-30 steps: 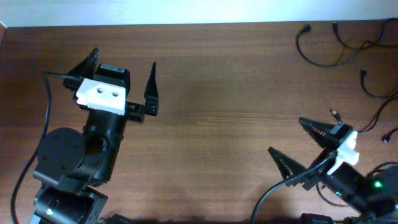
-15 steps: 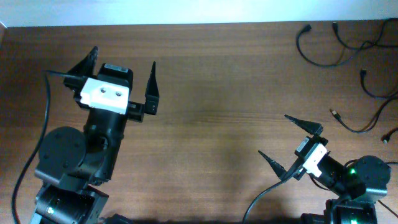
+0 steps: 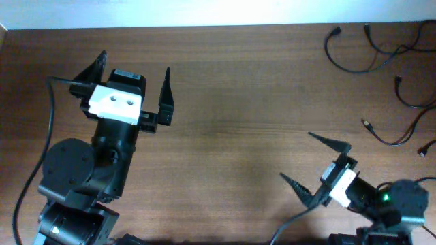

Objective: Untangle cables

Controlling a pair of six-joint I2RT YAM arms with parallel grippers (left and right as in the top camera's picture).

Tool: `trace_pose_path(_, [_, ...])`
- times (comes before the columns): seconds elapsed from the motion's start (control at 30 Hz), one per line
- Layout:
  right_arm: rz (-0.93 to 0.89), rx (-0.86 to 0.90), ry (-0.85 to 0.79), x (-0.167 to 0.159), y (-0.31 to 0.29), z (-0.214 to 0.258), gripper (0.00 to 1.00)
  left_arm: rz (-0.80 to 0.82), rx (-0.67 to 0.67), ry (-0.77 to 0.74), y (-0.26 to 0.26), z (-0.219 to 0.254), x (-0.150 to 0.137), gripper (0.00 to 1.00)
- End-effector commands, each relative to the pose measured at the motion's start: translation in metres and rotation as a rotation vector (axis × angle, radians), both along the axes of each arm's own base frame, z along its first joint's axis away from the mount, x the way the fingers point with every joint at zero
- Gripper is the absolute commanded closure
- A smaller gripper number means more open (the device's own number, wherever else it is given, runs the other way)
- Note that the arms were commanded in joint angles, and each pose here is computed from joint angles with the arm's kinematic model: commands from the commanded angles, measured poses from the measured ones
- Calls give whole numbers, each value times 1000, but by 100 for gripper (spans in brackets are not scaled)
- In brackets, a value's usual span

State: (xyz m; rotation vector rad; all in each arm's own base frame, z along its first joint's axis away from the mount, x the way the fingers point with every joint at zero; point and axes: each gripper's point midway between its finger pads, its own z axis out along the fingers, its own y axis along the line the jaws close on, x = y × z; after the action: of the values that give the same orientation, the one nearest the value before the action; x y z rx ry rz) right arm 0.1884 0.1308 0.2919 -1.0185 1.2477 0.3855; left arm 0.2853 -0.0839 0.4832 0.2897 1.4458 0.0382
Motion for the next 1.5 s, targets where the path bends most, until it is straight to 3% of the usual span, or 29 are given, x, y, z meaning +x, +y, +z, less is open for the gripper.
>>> trace_pose_path(0.0, [111, -3, -61, -32, 18, -8, 1, 15, 10, -11, 4, 2, -3, 1])
trace_pose_path(0.17, [117, 7, 157, -32, 19, -135, 1, -5, 18, -1, 0, -4, -1, 1])
trace_pose_path(0.67, [116, 8, 98, -33, 19, -128, 1, -21, 25, 12, -6, -21, 6, 1])
trace_pose_path(0.8, [116, 8, 102, -41, 19, -106, 1, -21, 25, 12, -6, -21, 7, 1])
trace_pose_path(1.23, [116, 11, 168, -37, 19, -131, 1, -16, 11, -43, -7, -8, 9, 1])
trace_pose_path(1.27, [116, 11, 168, -37, 19, -131, 1, 60, 76, -61, 4, -6, 13, 1])
trace_pose_path(1.33, [116, 11, 168, -37, 19, -131, 1, 83, 155, 59, 7, -38, 16, 1])
trace_pose_path(1.37, [116, 11, 168, -37, 19, -131, 1, 79, 150, 50, 7, -36, 16, 1])
trace_pose_path(1.47, [116, 11, 168, -37, 19, -131, 1, 67, 27, -206, 6, 30, 5, 1])
